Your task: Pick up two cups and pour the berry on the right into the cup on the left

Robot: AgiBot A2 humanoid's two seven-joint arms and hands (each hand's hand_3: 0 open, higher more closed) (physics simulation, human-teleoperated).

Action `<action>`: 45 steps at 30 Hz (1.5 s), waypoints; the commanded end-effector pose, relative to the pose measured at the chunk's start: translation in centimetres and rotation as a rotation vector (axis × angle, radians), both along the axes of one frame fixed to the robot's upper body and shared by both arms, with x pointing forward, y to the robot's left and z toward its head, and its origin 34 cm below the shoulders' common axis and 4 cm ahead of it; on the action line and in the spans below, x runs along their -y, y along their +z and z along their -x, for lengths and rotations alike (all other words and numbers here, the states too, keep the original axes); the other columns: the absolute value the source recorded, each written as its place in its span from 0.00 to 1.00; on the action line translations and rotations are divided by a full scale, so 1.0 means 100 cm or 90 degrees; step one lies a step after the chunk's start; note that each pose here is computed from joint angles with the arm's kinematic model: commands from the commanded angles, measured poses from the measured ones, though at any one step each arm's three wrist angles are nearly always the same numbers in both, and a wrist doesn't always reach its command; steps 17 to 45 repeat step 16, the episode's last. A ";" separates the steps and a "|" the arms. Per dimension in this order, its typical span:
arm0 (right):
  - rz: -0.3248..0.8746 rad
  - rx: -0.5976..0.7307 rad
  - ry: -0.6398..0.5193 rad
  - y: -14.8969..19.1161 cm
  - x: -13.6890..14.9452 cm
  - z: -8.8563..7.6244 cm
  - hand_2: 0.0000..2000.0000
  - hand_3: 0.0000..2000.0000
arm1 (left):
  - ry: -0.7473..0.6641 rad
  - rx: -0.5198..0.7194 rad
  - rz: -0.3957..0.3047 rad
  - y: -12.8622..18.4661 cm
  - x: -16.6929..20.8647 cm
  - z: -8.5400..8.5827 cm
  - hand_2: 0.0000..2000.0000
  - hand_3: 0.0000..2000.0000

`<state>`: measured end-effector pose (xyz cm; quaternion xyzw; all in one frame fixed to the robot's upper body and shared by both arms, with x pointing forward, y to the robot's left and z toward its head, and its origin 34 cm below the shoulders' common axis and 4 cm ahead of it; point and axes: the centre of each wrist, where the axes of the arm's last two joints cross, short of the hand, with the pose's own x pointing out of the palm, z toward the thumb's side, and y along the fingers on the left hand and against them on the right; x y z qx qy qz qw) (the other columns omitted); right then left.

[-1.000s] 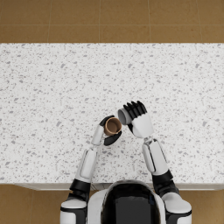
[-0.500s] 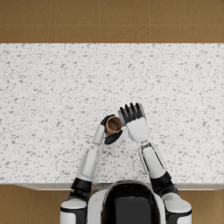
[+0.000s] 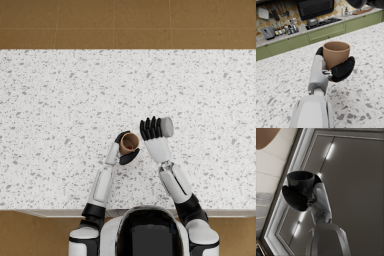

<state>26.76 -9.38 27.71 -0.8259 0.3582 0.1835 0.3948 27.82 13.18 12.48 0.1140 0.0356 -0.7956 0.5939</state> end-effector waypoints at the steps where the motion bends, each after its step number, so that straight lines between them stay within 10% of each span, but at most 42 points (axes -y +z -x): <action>1: 0.001 0.000 -0.004 -0.001 0.001 0.000 1.00 0.64 | 0.003 0.001 0.001 0.000 -0.001 0.000 1.00 0.64; 45: 0.004 0.000 -0.013 -0.003 0.002 -0.001 1.00 0.64 | 0.011 0.003 0.005 0.002 -0.004 -0.001 1.00 0.64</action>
